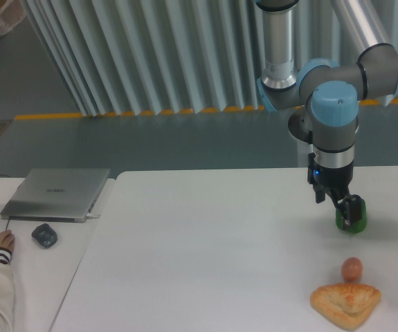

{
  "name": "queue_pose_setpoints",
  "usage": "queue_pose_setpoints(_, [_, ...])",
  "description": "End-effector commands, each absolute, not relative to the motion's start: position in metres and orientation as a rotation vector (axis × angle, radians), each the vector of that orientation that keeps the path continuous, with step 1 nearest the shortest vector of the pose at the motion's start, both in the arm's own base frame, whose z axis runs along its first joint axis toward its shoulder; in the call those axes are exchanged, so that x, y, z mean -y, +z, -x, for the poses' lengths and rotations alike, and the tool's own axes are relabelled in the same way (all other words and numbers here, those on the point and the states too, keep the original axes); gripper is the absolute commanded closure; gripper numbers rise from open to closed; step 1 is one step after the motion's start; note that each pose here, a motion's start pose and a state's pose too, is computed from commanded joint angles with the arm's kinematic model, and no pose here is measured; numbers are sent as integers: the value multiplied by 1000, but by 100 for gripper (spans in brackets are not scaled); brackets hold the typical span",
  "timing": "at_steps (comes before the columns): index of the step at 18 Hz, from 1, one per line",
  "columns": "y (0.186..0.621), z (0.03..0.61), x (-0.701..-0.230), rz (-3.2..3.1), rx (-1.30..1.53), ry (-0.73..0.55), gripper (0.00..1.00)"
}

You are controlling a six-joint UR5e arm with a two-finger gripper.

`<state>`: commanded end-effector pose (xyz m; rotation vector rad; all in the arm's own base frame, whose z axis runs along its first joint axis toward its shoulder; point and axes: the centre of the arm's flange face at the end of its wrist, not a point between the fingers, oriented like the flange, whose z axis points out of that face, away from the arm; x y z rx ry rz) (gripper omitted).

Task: Place the triangular bread in the basket
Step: 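Move the open gripper over the triangular bread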

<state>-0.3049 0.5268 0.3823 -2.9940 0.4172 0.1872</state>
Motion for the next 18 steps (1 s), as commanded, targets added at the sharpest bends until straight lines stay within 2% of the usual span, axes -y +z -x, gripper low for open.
queue_pose_setpoints(5, [393,315,-538,2974,-404,235,0])
queue_pose_setpoints(9, [387,332,-550,3033,-314,380,0])
queue_pose_setpoints(14, [366,335,-561,3061,-275,359,0])
queue_pose_setpoints(18, [363,342,-569,3053,-244,394,0])
